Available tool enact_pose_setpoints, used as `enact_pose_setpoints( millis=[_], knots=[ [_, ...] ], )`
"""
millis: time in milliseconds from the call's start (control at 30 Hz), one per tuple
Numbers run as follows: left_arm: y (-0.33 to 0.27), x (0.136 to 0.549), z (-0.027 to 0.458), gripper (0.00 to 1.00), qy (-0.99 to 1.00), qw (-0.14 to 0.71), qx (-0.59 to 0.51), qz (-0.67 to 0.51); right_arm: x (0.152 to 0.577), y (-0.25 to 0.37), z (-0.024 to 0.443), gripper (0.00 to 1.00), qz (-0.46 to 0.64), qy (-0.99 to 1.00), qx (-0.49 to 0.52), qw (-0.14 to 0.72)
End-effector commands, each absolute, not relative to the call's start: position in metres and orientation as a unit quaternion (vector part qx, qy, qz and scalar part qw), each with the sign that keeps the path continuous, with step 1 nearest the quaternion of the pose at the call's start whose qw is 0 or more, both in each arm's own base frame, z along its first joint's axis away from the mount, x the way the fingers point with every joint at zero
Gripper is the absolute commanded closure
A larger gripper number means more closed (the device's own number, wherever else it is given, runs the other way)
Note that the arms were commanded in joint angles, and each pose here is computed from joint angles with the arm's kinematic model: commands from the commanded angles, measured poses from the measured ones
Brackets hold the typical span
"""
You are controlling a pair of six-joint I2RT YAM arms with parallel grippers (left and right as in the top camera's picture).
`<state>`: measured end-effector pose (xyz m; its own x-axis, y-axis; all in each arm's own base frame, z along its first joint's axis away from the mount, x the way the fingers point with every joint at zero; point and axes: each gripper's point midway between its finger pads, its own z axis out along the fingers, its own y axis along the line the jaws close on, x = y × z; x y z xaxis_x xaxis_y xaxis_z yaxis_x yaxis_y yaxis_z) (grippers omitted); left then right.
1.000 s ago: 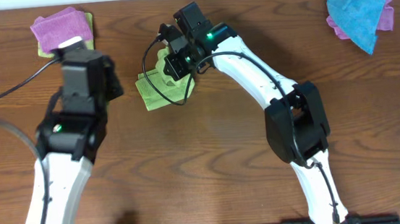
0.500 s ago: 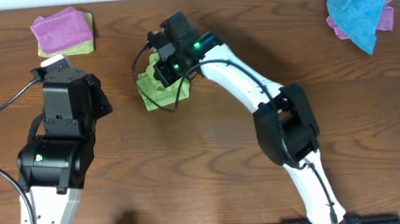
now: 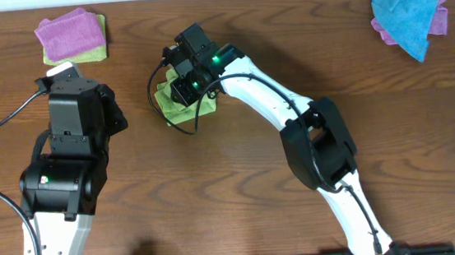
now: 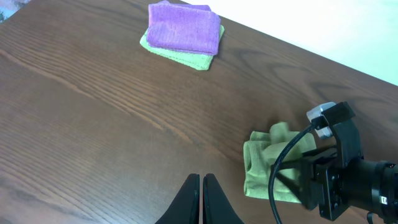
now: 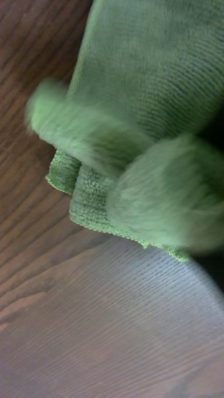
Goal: Fold the cloth
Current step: 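Press the folded bundle with the right gripper and release it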
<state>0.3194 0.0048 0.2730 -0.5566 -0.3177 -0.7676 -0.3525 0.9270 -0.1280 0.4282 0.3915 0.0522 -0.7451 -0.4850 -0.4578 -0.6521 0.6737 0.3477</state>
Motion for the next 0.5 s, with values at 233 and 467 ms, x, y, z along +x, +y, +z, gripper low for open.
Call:
enact_pose_setpoints(
  millis=[233,467],
  knots=[
    [0.018,0.318,0.275,0.94,0.875,0.436,-0.203,0.054,0.413,0.407,0.056,0.18,0.314,0.882,-0.323,0.137],
    [0.020,0.318,0.276,0.94,0.873,0.438,-0.206,0.060,0.398,0.408,0.059,0.01,0.338,0.879,-0.321,0.102]
  ],
)
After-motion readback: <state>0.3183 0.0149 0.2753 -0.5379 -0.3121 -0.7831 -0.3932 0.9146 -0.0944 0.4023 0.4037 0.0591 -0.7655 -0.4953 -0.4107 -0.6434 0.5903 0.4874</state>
